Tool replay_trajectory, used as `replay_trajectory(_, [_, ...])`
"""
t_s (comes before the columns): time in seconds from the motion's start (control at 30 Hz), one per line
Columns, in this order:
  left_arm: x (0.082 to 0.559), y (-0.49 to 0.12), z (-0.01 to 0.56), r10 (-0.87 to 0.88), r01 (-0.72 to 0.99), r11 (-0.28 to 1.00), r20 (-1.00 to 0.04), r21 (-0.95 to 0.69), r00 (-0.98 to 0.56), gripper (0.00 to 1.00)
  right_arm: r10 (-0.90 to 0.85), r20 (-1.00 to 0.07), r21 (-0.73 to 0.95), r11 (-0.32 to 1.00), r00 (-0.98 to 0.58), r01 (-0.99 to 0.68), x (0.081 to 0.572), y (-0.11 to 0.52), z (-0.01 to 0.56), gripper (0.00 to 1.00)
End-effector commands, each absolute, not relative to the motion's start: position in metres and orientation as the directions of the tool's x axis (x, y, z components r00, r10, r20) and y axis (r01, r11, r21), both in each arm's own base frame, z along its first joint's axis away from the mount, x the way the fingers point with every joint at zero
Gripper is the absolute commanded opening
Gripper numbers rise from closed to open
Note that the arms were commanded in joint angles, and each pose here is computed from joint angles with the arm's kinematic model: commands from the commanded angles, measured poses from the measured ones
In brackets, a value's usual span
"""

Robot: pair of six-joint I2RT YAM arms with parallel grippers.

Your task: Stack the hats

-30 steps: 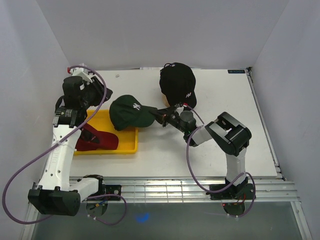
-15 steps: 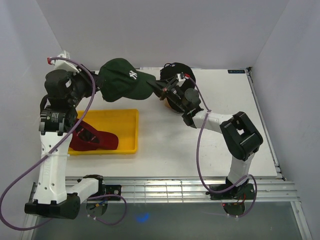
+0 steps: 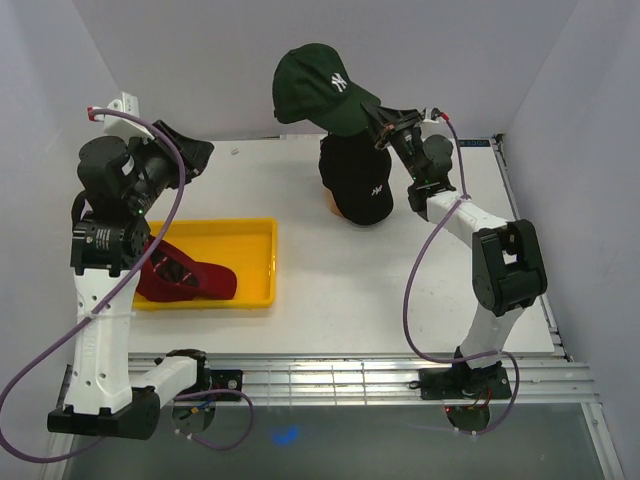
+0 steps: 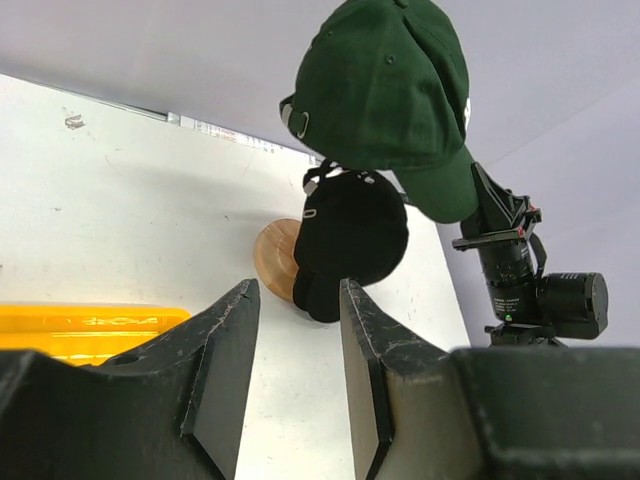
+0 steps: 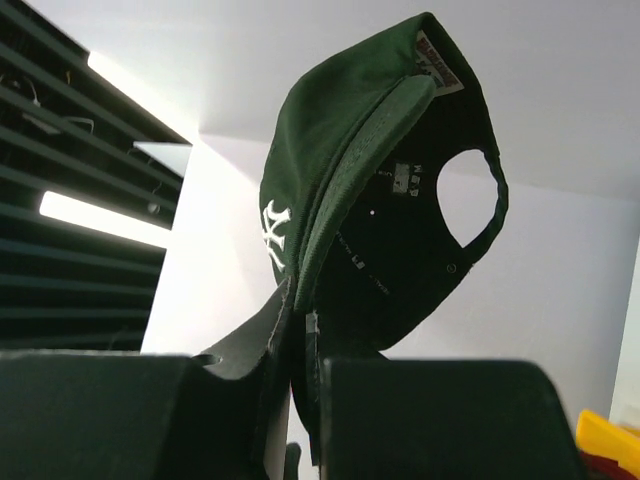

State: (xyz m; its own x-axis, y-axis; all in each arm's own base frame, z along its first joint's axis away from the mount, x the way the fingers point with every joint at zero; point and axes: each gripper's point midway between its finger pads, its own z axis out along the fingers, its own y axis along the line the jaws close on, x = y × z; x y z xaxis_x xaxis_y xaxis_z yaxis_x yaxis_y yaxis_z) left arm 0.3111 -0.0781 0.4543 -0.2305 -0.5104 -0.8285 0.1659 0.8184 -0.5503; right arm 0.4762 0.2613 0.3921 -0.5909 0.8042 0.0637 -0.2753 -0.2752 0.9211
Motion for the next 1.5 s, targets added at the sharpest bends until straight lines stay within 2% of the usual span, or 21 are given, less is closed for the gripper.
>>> replay_trajectory(0.0, [0.305, -0.086, 0.46, -0.501, 0.209, 0.812, -0.834, -0.545, -0.231, 0.49, 0.854, 0.066, 0.883, -0.291, -0.517, -0.368, 0.468, 0.225, 0.439, 0.08])
replay_trajectory(0.27, [0.308, -0.093, 0.452, -0.484, 0.22, 0.815, -0.838, -0.536, -0.251, 0.49, 0.88, 0.078, 0.896, -0.268, -0.468, -0.353, 0.472, 0.189, 0.417, 0.08])
replay_trajectory(0.37, [0.309, -0.094, 0.452, -0.481, 0.221, 0.816, -0.84, -0.534, -0.252, 0.49, 0.857, 0.095, 0.895, -0.296, -0.507, -0.333, 0.477, 0.194, 0.405, 0.08])
replay_trajectory(0.8, [0.31, -0.097, 0.449, -0.462, 0.222, 0.826, -0.848, -0.518, -0.26, 0.49, 0.866, 0.096, 0.937, -0.245, -0.49, -0.249, 0.486, 0.194, 0.352, 0.08])
replay_trajectory(1.2, [0.311, -0.098, 0.441, -0.455, 0.219, 0.83, -0.85, -0.513, -0.266, 0.5, 0.84, 0.162, 0.902, -0.339, -0.517, -0.268, 0.471, 0.176, 0.343, 0.08])
replay_trajectory(1.47, [0.311, -0.099, 0.439, -0.452, 0.215, 0.832, -0.85, -0.511, -0.27, 0.49, 0.84, 0.182, 0.905, -0.346, -0.511, -0.246, 0.46, 0.165, 0.325, 0.08])
